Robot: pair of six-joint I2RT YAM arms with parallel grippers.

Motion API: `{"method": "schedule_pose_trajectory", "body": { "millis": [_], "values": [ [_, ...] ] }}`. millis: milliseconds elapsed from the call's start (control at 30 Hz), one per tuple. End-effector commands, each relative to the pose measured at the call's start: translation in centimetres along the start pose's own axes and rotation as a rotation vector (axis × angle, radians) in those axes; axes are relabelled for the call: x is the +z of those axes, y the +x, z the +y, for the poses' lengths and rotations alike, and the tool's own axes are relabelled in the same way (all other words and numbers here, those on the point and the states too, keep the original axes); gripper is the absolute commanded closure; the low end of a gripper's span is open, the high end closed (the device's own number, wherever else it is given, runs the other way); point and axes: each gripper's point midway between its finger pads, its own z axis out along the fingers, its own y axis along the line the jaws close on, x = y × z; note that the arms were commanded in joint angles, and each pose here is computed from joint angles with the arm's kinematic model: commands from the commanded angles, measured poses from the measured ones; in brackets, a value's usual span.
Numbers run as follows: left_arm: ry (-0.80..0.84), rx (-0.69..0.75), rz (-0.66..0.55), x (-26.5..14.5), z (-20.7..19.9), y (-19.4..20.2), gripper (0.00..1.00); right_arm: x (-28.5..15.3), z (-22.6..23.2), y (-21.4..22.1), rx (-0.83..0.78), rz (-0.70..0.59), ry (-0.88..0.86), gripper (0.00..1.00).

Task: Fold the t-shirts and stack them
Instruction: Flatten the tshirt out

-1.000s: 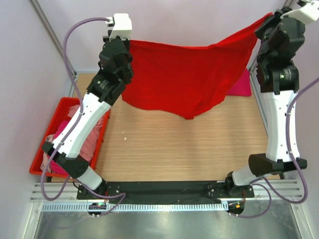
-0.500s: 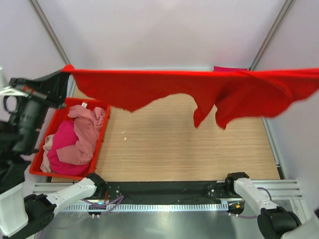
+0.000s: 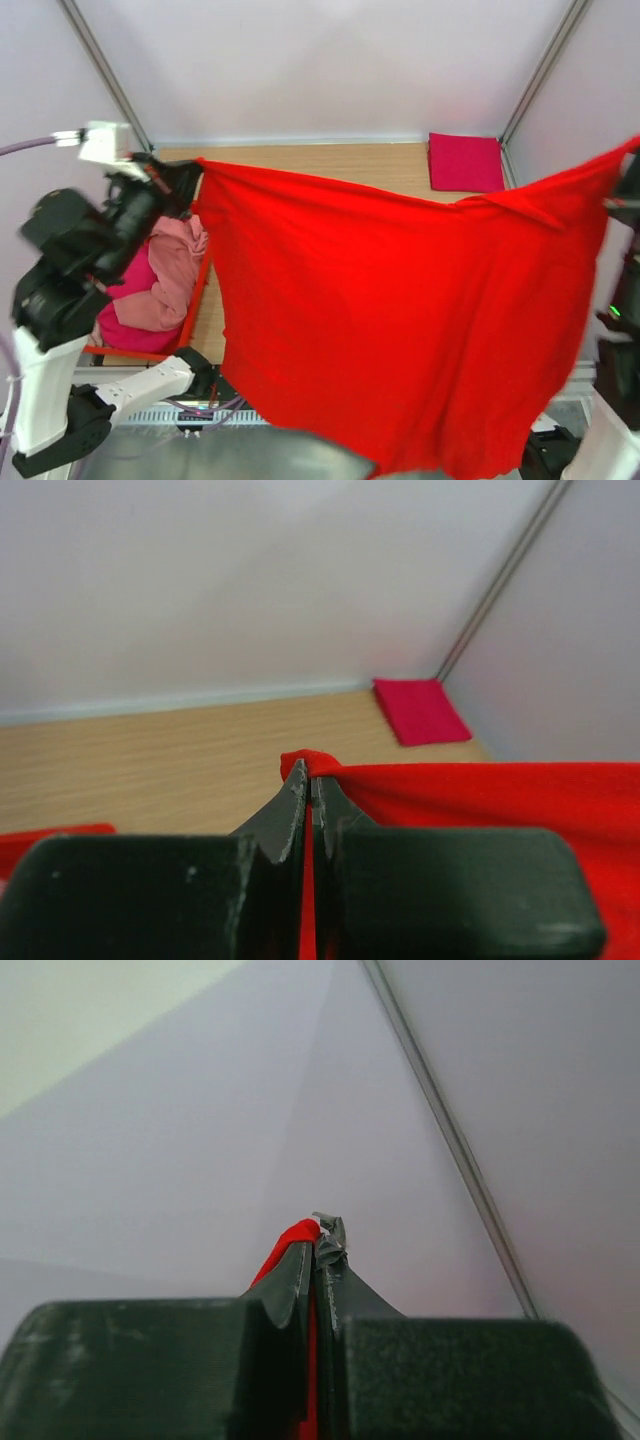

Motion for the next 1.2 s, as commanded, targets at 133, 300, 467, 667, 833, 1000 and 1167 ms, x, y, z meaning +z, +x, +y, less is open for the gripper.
{"method": "schedule_pose_trajectory", "body": {
  "millis": [133,300,467,667,833,1000,1167],
  "values": [
    [-0.296,0.265,0.171,8.7,5.9,10.4,1.00,6.1,-4.6,18.4,-0.145,0.220,0.112,0.99],
    [-0.373,0.320,0.403,15.0,11.1,21.9,1.00,8.7,-8.1,30.1,-0.248,0.335,0.158,0.99],
    [-0.471,0.371,0.629,20.5,16.6,31.0,1.00,10.5,-12.8,43.3,-0.372,0.526,0.193,0.99],
    [-0.511,0.436,0.816,25.6,20.6,38.7,1.00,13.1,-14.4,52.9,-0.409,0.663,0.146,0.99],
    [-0.585,0.433,0.832,26.6,24.0,39.4,1.00,15.3,-14.5,56.1,-0.432,0.687,0.128,0.99],
    [-0.653,0.418,0.818,26.8,26.8,38.3,1.00,17.0,-14.3,58.7,-0.429,0.716,0.112,0.99],
    [-0.615,0.414,0.825,27.6,27.1,38.2,1.00,17.9,-13.8,61.0,-0.413,0.772,0.087,0.99]
  ]
}}
